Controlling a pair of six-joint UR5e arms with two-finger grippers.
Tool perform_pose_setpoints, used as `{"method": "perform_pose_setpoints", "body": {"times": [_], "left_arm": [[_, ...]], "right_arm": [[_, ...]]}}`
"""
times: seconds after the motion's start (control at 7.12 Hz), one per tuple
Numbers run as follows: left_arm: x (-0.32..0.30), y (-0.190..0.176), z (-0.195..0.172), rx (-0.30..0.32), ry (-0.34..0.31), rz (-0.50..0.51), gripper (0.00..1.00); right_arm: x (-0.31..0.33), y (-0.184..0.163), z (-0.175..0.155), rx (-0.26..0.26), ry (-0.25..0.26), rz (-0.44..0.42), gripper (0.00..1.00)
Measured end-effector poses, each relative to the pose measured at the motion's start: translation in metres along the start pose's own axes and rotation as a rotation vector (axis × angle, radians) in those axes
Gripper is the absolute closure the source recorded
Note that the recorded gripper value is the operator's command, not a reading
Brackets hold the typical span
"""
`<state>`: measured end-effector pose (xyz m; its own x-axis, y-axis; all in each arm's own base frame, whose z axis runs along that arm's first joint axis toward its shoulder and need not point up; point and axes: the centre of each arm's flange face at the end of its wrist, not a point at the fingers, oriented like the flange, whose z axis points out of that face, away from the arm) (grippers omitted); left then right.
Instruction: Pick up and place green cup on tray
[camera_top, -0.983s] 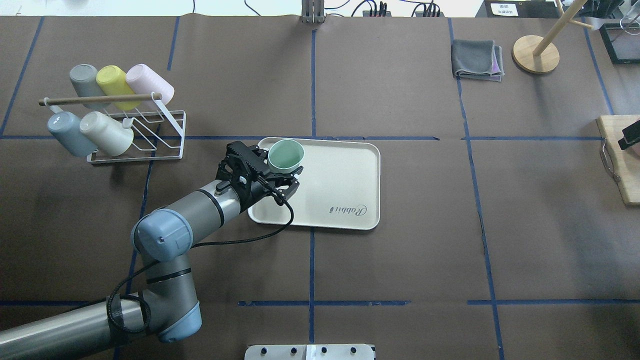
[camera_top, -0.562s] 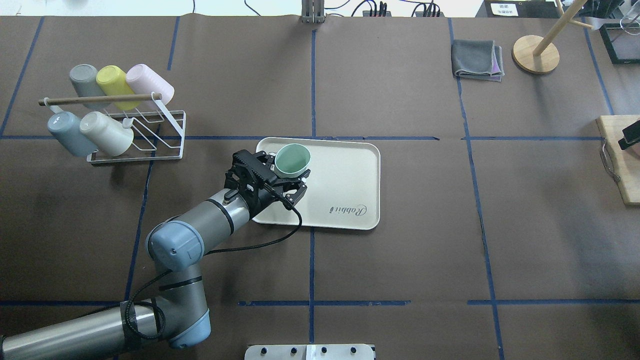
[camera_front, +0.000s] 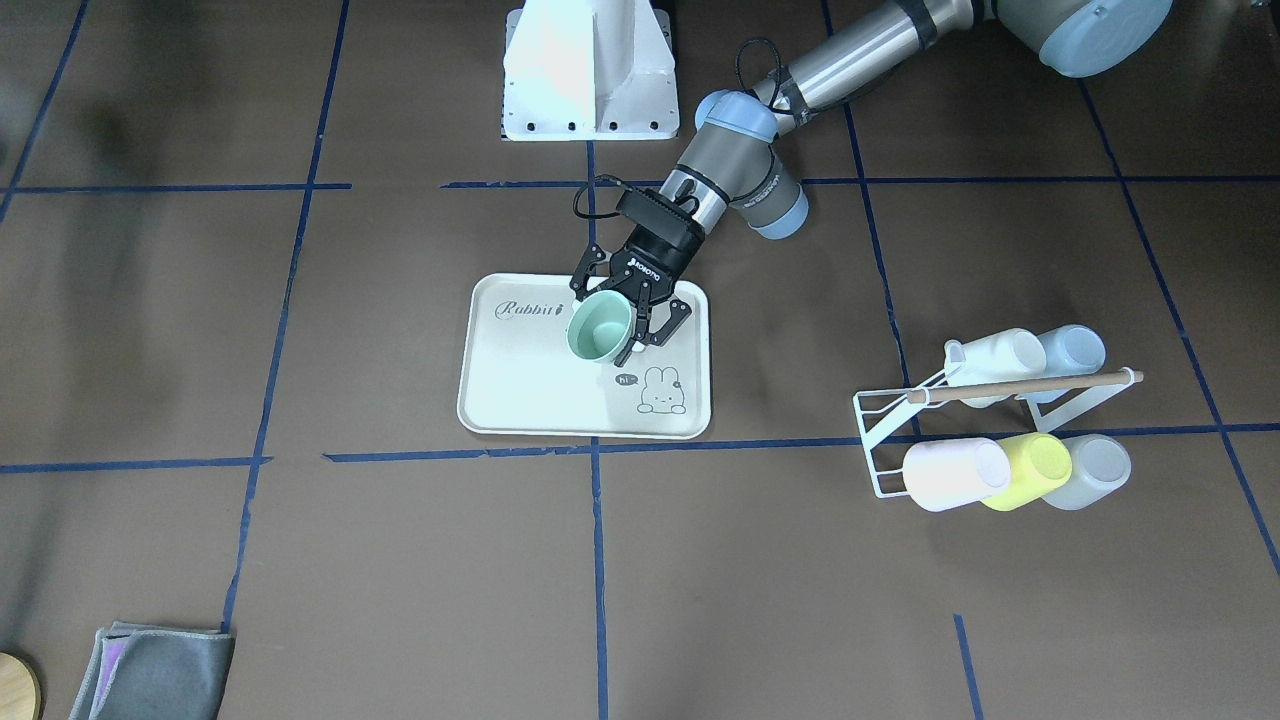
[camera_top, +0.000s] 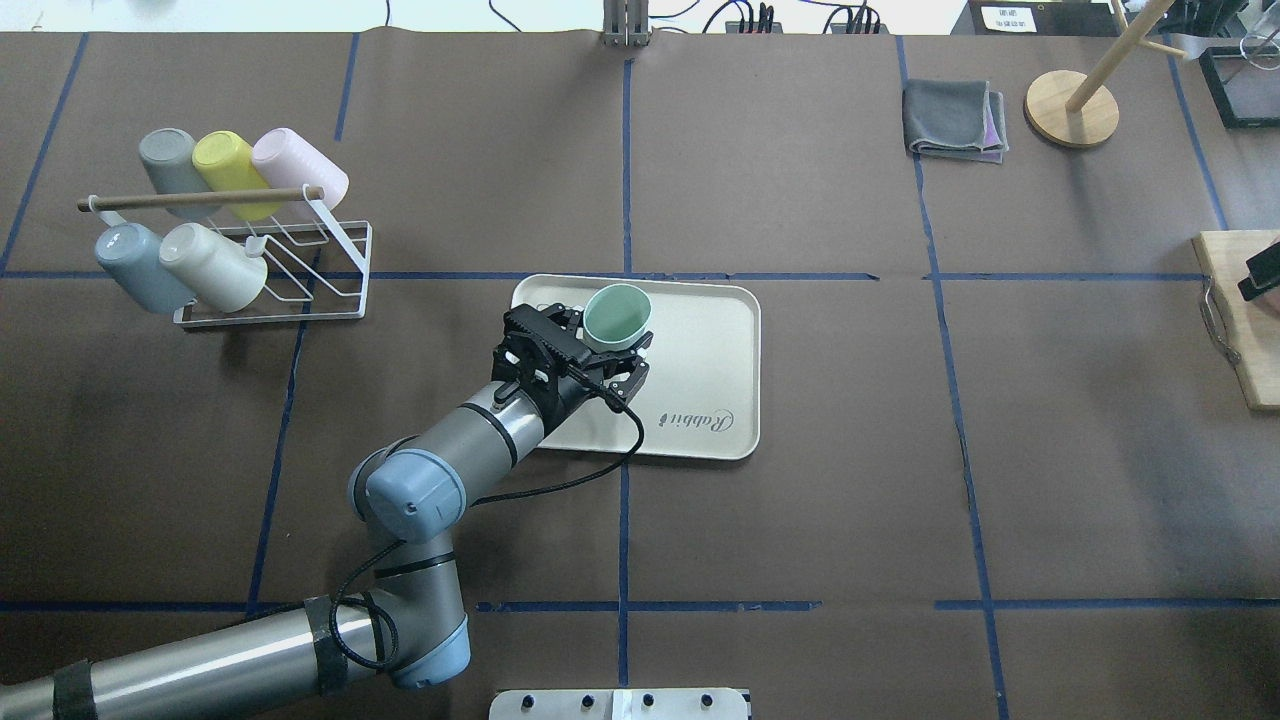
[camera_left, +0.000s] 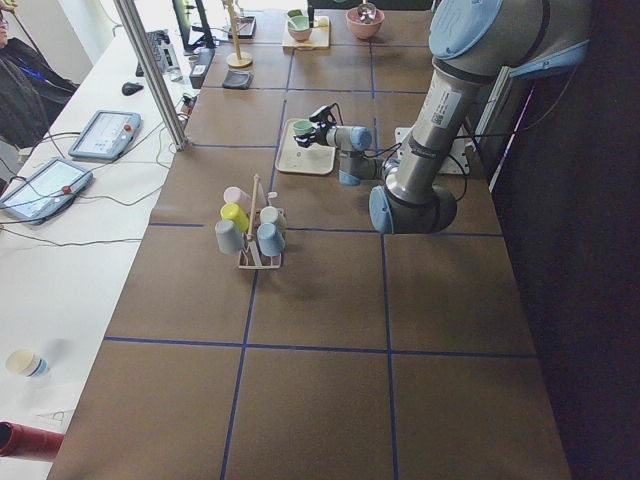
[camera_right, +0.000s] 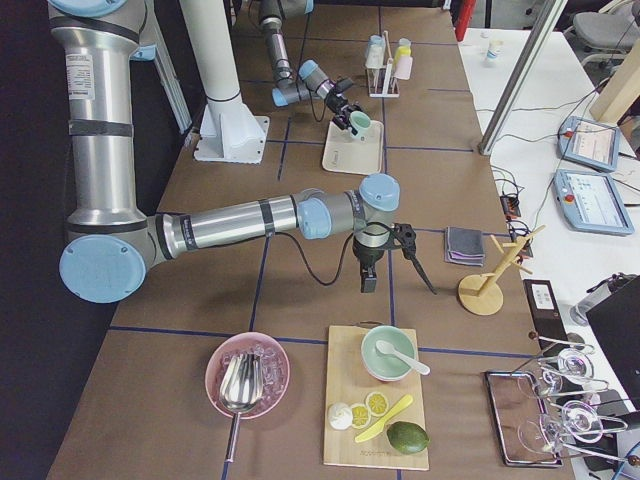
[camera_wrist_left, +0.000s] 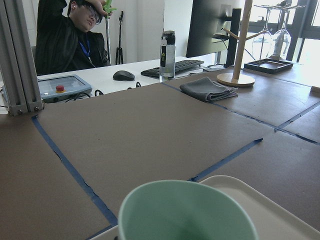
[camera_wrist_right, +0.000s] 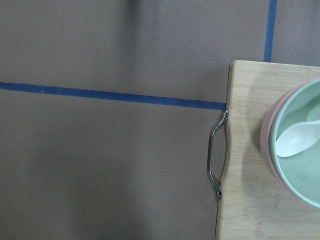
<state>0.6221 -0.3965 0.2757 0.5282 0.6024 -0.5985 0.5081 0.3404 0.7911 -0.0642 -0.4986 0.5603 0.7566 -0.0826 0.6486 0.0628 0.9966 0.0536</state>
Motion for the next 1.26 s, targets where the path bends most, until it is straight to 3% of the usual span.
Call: {"method": "perform_pose_setpoints", "body": {"times": [0.84, 1.26], "left_arm": [[0.0039, -0.0003, 0.0046, -0.004, 0.0, -0.002, 0.04], [0.0031, 0.0008, 0.0048, -0.009, -0.006, 0.003, 0.01]], "right_arm": [[0.0033, -0.0002, 0.0022, -0.005, 0.001, 0.006, 0.0], [0.0052, -0.0009, 0.0021, -0.004, 0.001, 0.01, 0.0]]}}
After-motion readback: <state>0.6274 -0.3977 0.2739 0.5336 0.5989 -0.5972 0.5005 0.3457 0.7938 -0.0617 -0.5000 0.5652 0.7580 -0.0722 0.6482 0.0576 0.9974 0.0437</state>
